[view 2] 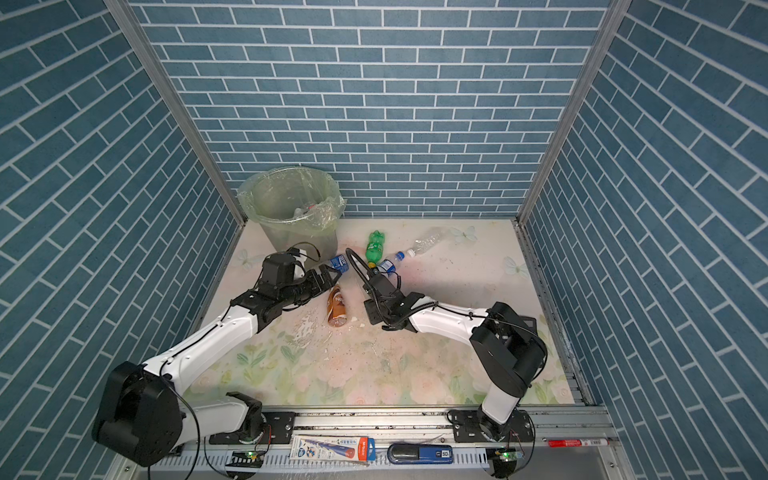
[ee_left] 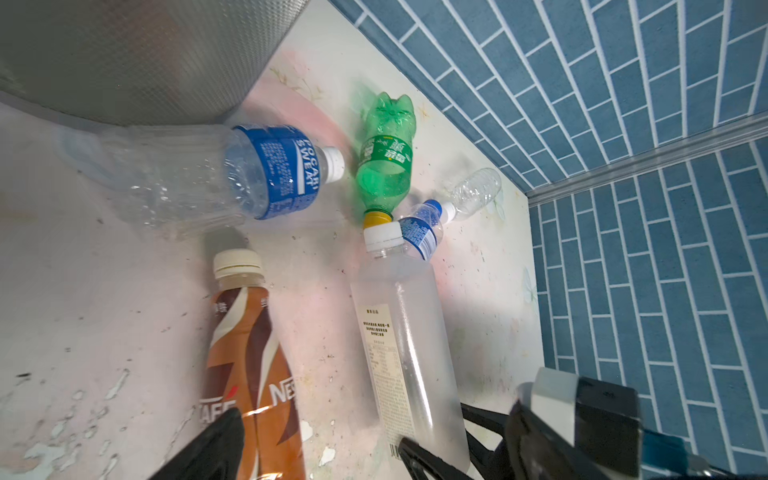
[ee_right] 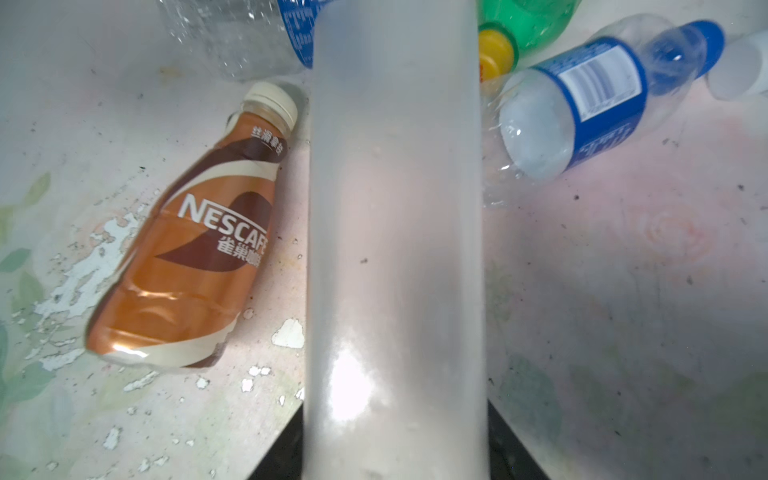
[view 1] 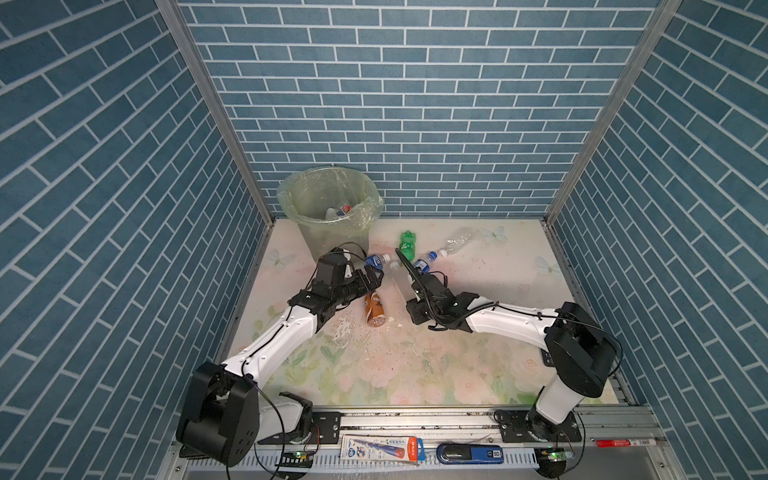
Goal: Throw the plastic bottles in the bin
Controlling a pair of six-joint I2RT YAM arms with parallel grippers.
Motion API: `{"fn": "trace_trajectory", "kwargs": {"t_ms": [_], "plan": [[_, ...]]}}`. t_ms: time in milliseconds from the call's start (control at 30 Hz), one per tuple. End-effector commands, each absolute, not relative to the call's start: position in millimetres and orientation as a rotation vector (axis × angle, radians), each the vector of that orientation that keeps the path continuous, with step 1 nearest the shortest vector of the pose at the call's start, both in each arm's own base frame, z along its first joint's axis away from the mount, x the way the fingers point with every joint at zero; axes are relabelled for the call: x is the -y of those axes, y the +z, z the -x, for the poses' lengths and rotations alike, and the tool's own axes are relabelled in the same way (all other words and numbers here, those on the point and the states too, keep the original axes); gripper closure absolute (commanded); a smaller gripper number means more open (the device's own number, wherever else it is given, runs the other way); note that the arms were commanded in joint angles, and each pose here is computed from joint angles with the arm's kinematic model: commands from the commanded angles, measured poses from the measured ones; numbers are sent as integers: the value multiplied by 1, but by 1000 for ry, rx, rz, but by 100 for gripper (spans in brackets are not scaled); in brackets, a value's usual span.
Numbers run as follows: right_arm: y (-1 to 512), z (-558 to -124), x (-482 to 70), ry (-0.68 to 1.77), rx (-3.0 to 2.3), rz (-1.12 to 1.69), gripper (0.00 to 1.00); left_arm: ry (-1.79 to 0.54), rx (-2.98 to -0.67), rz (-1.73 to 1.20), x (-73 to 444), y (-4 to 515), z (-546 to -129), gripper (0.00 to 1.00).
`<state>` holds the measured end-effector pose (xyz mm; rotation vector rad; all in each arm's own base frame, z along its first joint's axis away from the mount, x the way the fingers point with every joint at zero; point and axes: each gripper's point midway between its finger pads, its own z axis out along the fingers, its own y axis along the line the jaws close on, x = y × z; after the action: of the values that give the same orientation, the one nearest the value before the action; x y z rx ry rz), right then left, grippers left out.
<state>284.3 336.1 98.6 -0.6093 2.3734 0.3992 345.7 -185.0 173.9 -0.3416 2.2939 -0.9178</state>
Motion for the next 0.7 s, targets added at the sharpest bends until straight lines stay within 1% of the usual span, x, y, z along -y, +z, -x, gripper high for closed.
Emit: {"fn": "trace_trajectory", "kwargs": {"t_ms": [0, 333, 533, 667], "plan": [[115, -282, -329, 414, -2328, 608, 60, -955, -2246, 289, 207, 195, -359, 1], [166, -273, -322, 489, -2213, 636, 60, -980, -2201, 216, 252, 216, -393, 1], [189, -274, -317, 530, -2173, 621, 60, -1003, -2200, 170, 282, 216, -402, 1], [197, -279, -311, 559, -2163, 597, 60, -1012, -2170, 155, 291, 223, -406, 1]]}}
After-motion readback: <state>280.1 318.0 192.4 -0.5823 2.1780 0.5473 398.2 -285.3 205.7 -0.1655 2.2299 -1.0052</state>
